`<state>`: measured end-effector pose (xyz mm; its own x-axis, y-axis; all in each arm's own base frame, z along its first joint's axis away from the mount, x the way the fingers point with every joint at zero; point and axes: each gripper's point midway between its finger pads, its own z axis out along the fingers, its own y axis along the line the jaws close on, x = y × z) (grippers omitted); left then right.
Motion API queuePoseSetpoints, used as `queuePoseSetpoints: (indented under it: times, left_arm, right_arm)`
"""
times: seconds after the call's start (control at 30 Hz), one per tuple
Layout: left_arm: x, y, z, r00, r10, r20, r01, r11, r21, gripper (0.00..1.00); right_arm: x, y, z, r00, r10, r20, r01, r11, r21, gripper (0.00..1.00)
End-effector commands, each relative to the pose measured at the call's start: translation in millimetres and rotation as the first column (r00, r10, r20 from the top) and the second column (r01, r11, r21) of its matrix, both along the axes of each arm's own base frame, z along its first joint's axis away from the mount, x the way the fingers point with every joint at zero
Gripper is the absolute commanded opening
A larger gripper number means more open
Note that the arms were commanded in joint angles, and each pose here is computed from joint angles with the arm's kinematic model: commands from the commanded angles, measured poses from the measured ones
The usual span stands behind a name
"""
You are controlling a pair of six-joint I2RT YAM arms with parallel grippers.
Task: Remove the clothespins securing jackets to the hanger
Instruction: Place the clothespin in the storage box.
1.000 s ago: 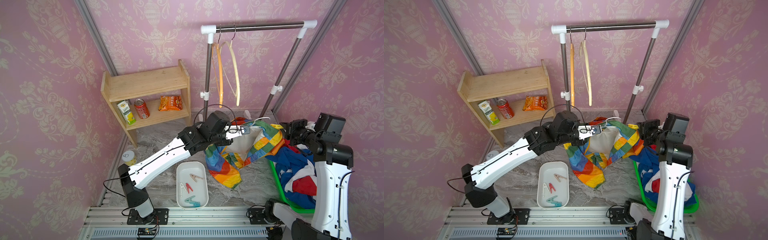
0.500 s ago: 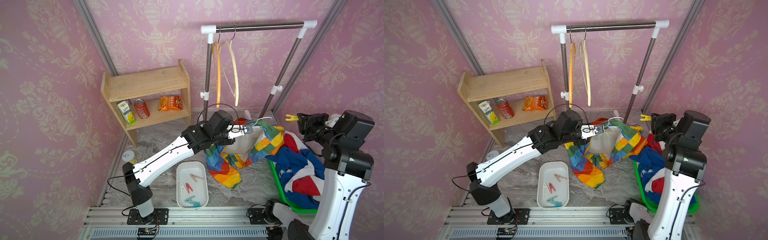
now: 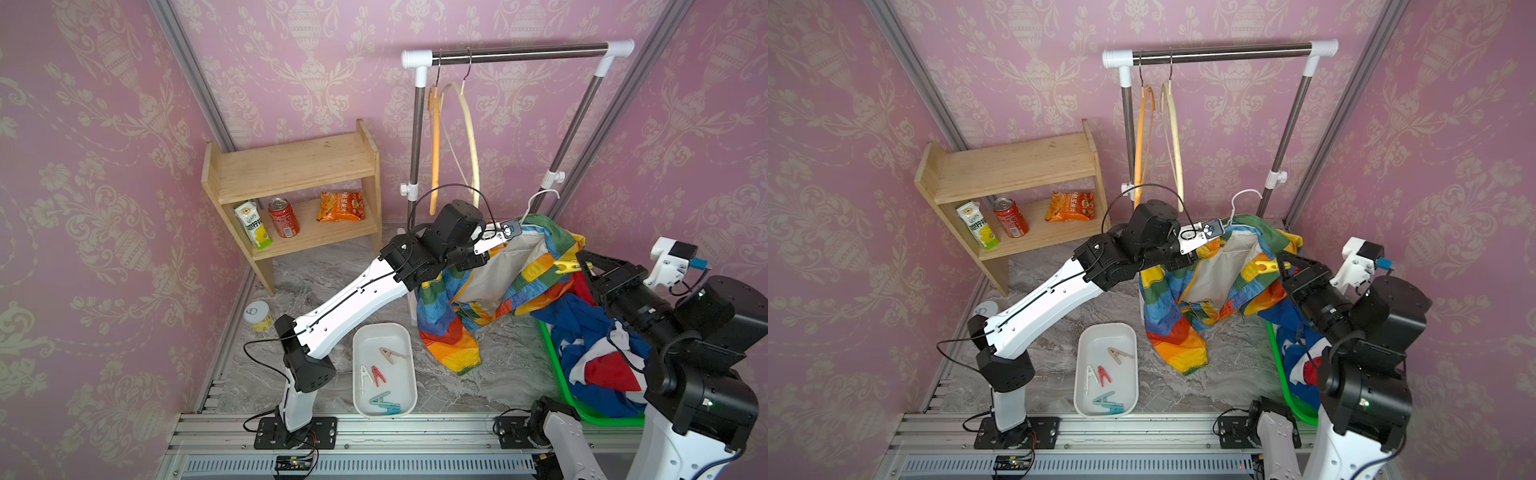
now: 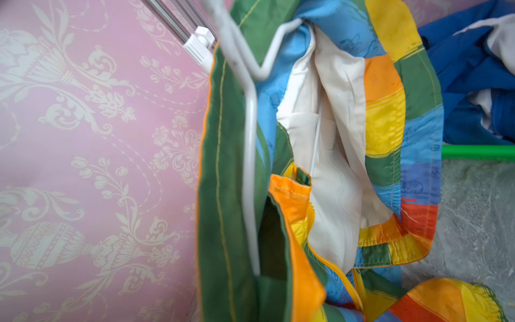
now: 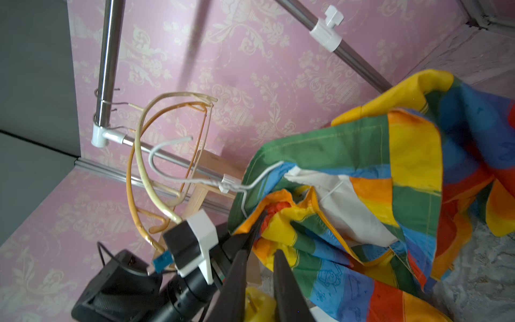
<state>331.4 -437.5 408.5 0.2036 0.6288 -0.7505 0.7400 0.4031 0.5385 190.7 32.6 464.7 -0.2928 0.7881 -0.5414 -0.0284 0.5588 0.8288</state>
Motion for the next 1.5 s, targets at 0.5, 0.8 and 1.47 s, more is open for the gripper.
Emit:
queuePoseSetpoints:
  times: [0.5,0.8,1.47]
  left_arm:
    - [-13.5,-0.1,112.6,0.999,0.008,-0.034,-0.022,0.911,-0.411,0.0]
    - [-12.4,-1.7,121.0,0.999,0.04,-0.006,-0.038,0.901,-0.431,0.0]
    - [-2.9,21.5,139.7,0.991,0.116,0.067,-0.076,0.9,-0.429,0.0]
  right_arm:
    - [-22.3,52.3,-97.9,0.946,0.325,-0.002,-0.323,0.942,0.085,0.0]
    - [47.2,111.2,-162.1,0.803,0.553,-0.22,-0.591,0.787,-0.177,0.0]
    - [36.3,315.1,-303.3,0.412,0.75,-0.518,-0.911,0.333,-0.243,0.0]
